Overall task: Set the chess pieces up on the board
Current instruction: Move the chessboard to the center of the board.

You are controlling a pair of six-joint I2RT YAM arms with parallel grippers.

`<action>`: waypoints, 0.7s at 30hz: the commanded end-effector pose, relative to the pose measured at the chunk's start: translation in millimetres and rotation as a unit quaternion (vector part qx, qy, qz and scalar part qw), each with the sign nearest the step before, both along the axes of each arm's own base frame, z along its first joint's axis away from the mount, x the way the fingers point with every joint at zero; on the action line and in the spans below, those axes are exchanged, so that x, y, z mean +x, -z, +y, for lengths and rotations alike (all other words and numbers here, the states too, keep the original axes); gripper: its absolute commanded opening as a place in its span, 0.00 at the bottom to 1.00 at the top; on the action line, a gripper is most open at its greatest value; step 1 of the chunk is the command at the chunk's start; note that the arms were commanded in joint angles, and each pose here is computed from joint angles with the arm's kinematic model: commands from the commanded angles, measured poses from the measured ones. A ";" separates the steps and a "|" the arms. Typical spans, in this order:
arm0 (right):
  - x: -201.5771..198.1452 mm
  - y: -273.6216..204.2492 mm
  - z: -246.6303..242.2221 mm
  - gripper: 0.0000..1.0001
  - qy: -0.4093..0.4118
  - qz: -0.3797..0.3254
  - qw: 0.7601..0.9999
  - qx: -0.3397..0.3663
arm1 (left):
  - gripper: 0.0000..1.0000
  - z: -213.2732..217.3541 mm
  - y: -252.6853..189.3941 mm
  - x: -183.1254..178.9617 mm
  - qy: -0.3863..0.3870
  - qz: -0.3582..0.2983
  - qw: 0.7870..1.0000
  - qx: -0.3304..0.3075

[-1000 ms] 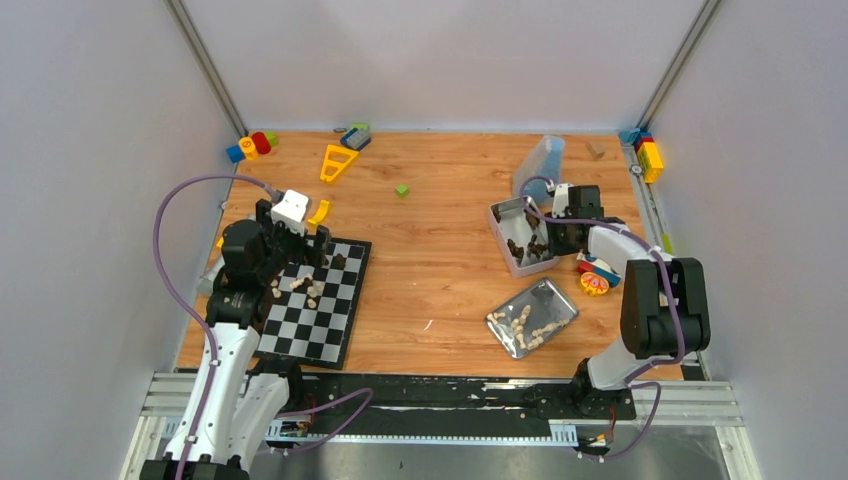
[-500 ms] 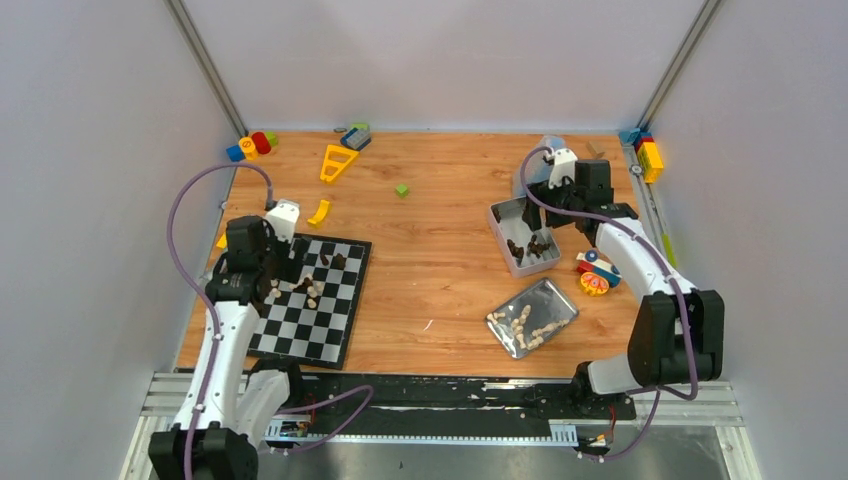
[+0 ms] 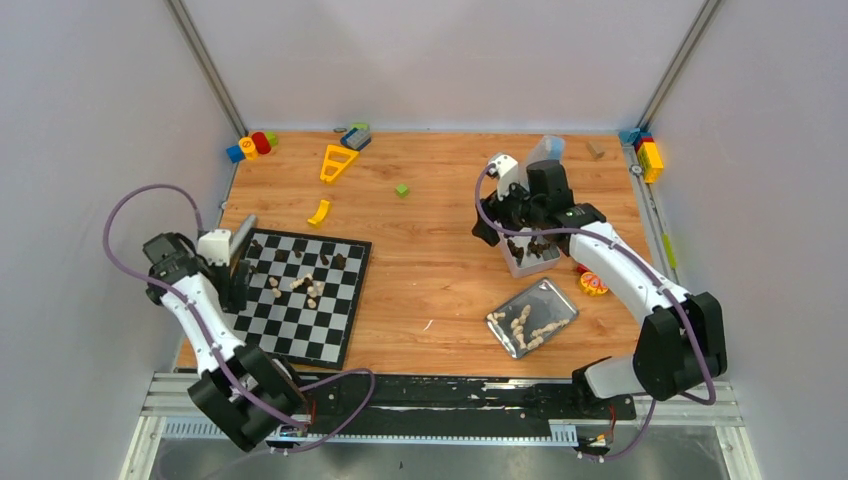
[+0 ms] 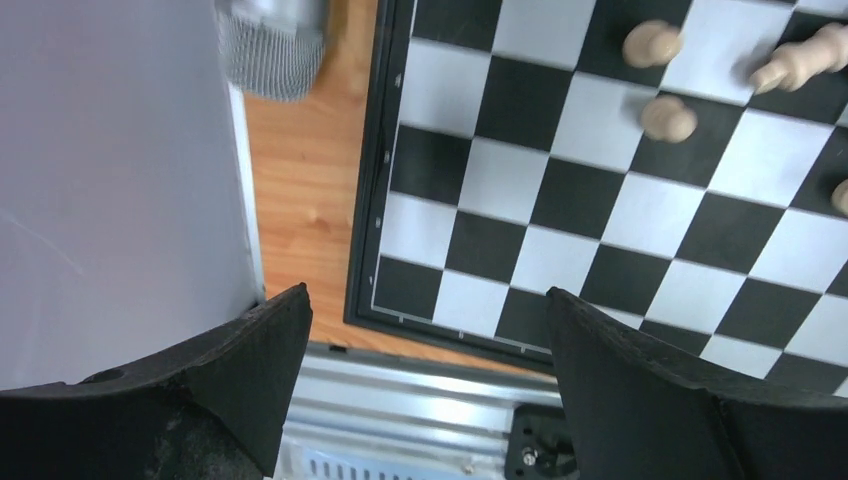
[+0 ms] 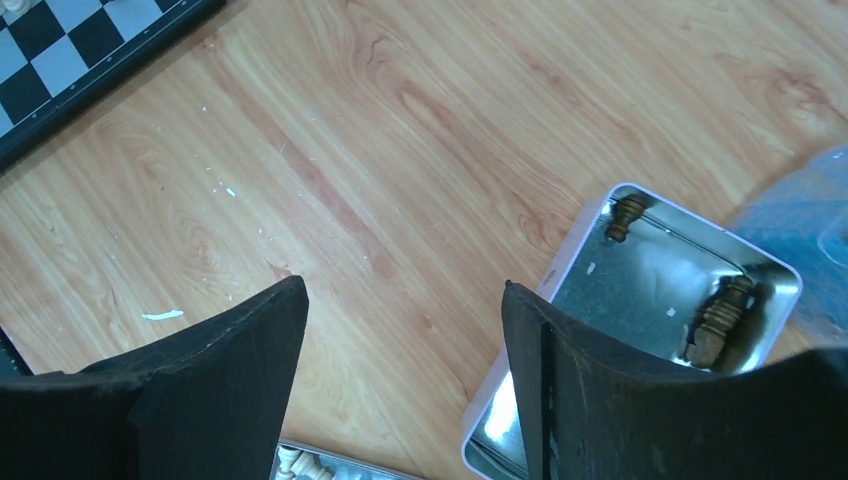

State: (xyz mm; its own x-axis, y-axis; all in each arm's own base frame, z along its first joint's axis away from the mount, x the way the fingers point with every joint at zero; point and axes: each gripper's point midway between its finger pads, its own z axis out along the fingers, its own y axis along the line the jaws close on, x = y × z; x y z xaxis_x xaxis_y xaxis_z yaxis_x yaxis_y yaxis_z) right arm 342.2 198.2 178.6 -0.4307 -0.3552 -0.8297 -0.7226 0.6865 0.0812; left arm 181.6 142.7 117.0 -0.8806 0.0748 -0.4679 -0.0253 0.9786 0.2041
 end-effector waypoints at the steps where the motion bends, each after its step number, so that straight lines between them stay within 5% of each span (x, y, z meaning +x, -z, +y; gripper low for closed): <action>1: -4.9 9.4 9.7 0.72 -0.027 0.009 1.000 0.000 | 0.93 2.4 4.1 -19.5 0.018 0.019 0.997 -0.069; 11: -11.8 22.9 11.9 0.71 -0.036 0.027 0.999 -0.002 | 0.85 29.2 38.8 -26.1 -0.022 0.036 0.990 -0.136; 21: -17.0 29.3 10.6 0.71 -0.040 0.032 0.999 -0.005 | 0.89 46.1 55.3 -4.9 -0.038 0.017 0.987 -0.155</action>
State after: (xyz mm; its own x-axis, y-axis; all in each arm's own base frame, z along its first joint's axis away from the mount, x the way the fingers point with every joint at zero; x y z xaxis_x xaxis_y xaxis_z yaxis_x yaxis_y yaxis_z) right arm 328.9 203.2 147.5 -0.4844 -0.3898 -0.7832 -0.7407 0.6592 0.1300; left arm 155.0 168.7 49.6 -0.9315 -0.1375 -0.3367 -0.0965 0.9860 -0.1359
